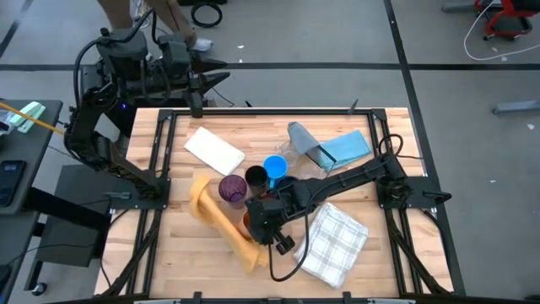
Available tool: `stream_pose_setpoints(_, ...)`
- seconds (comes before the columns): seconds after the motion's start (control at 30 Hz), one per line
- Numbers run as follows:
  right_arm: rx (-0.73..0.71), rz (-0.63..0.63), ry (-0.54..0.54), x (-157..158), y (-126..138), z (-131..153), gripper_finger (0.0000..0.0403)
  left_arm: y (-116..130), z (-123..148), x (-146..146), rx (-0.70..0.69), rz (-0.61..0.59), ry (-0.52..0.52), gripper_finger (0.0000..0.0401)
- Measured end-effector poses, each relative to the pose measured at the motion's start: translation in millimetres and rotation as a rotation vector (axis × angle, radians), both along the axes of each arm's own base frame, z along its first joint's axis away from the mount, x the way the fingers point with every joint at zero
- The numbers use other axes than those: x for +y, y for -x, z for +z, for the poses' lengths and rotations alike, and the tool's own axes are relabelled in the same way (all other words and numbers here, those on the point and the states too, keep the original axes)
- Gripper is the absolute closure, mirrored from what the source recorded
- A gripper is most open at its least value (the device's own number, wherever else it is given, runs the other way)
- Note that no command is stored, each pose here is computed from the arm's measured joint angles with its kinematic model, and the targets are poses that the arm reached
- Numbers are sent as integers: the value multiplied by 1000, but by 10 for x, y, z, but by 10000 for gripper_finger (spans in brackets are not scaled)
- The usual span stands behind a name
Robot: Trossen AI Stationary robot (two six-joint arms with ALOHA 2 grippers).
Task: Stack small to large cups/mugs on shelf
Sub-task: Put the orange cup on the shelf
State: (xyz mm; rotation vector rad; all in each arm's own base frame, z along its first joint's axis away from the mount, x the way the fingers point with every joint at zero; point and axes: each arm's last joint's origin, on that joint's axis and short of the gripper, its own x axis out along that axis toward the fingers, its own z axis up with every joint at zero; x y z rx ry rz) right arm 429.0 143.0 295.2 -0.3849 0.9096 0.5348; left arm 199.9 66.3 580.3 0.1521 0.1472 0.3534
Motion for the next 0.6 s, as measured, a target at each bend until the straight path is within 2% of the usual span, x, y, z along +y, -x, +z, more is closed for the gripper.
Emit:
stream_pose_setpoints(0.2,50,44,23,15,-7,-117,400,0,0,0,0,0,0,281)
stream_pose_setpoints(0.6,28,109,60,18,-16,-129,400,0,0,0,0,0,-1,286)
